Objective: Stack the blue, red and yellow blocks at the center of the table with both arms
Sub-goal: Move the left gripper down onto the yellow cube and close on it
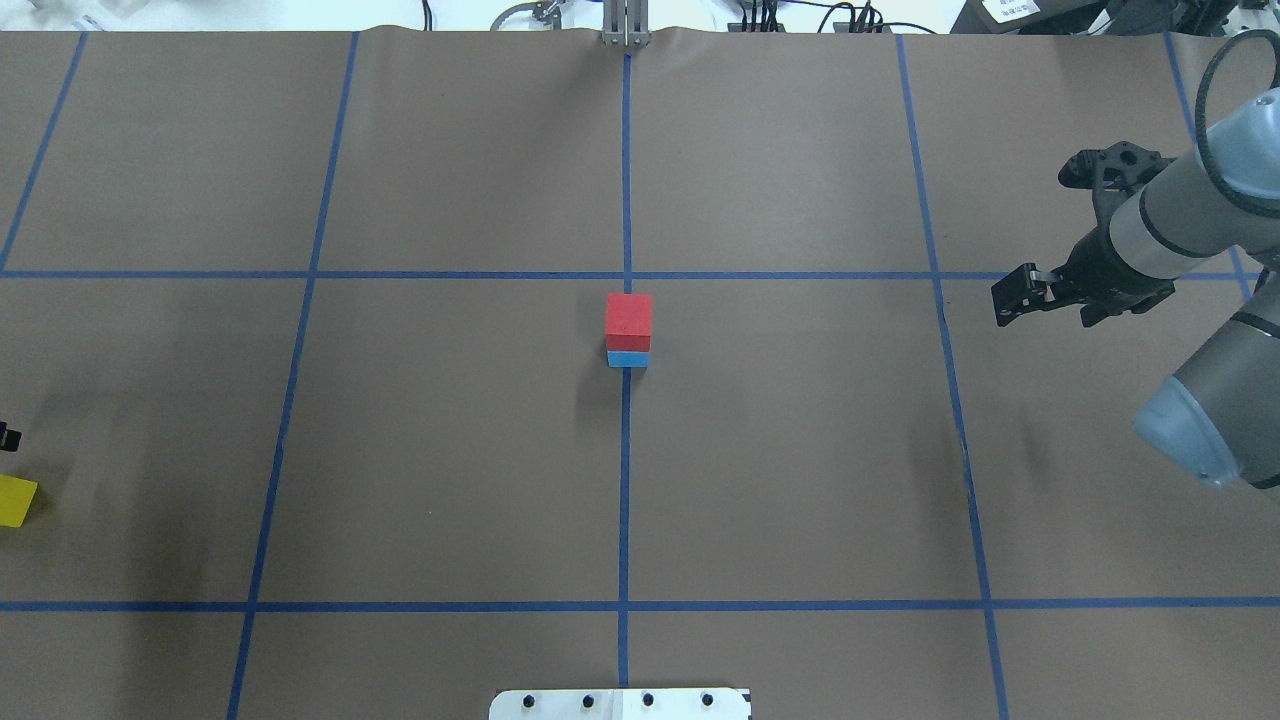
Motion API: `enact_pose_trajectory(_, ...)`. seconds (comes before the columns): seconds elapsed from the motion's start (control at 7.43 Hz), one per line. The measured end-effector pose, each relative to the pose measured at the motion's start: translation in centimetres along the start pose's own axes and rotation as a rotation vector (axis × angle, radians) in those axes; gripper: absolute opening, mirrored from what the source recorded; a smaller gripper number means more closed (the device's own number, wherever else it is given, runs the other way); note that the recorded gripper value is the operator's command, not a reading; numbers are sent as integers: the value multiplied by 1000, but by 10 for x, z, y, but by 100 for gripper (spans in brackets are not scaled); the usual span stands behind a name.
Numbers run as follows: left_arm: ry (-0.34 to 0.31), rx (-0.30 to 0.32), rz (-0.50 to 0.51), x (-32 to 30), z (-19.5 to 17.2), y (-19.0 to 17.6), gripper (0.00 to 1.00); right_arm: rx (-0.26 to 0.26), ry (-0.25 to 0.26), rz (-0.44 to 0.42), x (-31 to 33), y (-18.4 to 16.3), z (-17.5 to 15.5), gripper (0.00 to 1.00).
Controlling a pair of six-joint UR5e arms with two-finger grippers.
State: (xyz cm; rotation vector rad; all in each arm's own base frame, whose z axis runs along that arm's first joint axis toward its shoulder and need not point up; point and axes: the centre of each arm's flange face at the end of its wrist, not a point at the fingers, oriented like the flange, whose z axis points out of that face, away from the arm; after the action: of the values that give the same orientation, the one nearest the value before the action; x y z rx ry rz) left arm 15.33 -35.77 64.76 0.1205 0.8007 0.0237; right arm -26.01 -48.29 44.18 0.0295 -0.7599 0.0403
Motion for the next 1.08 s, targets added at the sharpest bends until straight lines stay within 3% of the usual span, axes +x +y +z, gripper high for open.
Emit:
enact_pose_trajectory(0.67, -56, -52, 1, 5, 10, 32, 98, -1, 1, 0, -1, -1, 1, 99)
enact_pose_trajectory(1.08, -56, -76, 31, 11, 22, 32, 89, -3, 3, 2, -1, -3, 3, 99)
